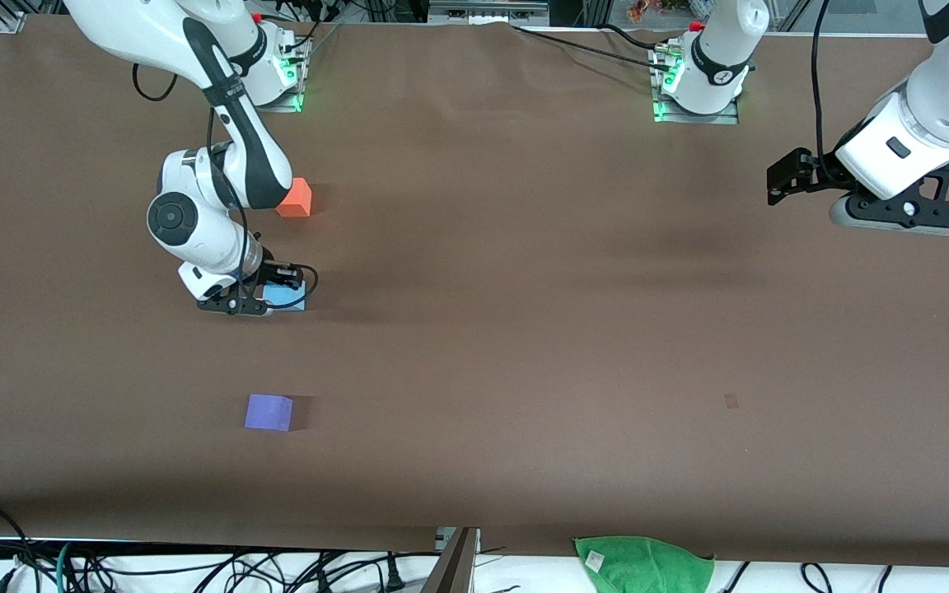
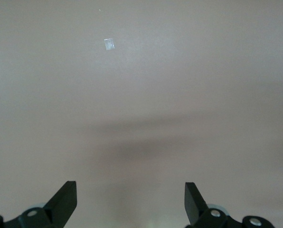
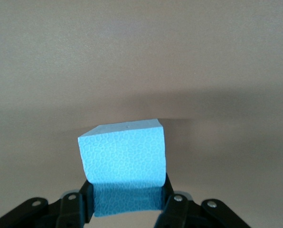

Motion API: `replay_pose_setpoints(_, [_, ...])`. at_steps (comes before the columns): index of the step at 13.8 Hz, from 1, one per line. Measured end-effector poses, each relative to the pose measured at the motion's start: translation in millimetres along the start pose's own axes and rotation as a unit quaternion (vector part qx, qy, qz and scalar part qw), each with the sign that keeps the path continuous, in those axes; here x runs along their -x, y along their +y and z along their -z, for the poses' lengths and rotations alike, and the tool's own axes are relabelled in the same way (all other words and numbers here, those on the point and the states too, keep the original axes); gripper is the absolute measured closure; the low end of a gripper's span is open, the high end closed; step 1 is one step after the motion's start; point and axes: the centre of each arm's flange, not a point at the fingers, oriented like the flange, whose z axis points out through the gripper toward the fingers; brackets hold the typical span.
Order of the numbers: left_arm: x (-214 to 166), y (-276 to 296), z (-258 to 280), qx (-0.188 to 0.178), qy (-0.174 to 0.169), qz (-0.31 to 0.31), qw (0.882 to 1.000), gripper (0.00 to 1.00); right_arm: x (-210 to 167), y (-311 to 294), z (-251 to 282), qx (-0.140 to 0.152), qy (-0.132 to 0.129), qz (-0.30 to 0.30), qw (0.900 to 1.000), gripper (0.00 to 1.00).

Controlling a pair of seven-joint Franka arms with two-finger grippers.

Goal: Place blue block between orange and purple blocks

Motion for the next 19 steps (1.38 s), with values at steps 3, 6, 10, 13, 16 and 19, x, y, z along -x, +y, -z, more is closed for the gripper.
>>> replay_pose_setpoints(3, [0, 0, 0, 0.0, 0.0, 0.0, 1.0, 0.0, -1, 1, -2, 0.0, 0.001, -0.001, 1.0, 0.2])
replay_pose_setpoints(6, [0, 0, 0, 0.0, 0.0, 0.0, 1.0, 0.0, -5, -1, 5, -0.003, 0.008, 0.0, 1.0, 0.02])
replay_pose_setpoints(10, [0, 0, 0, 0.0, 0.0, 0.0, 1.0, 0.0, -23, 6, 59, -0.008, 0.004, -0.007, 1.0, 0.0])
replay_pose_setpoints(13, [0, 0, 0, 0.0, 0.0, 0.0, 1.0, 0.0, -23, 6, 141, -0.022, 0.003, -0.004, 1.0, 0.0])
replay_pose_setpoints(16, [0, 0, 0, 0.0, 0.0, 0.0, 1.0, 0.0, 7, 8, 238, -0.036, 0.006, 0.013, 0.999, 0.0])
replay_pose_setpoints(19, [0, -1, 0, 0.0, 0.0, 0.0, 1.0, 0.0, 39, 20, 327, -0.024, -0.013, 0.029, 0.999, 0.0])
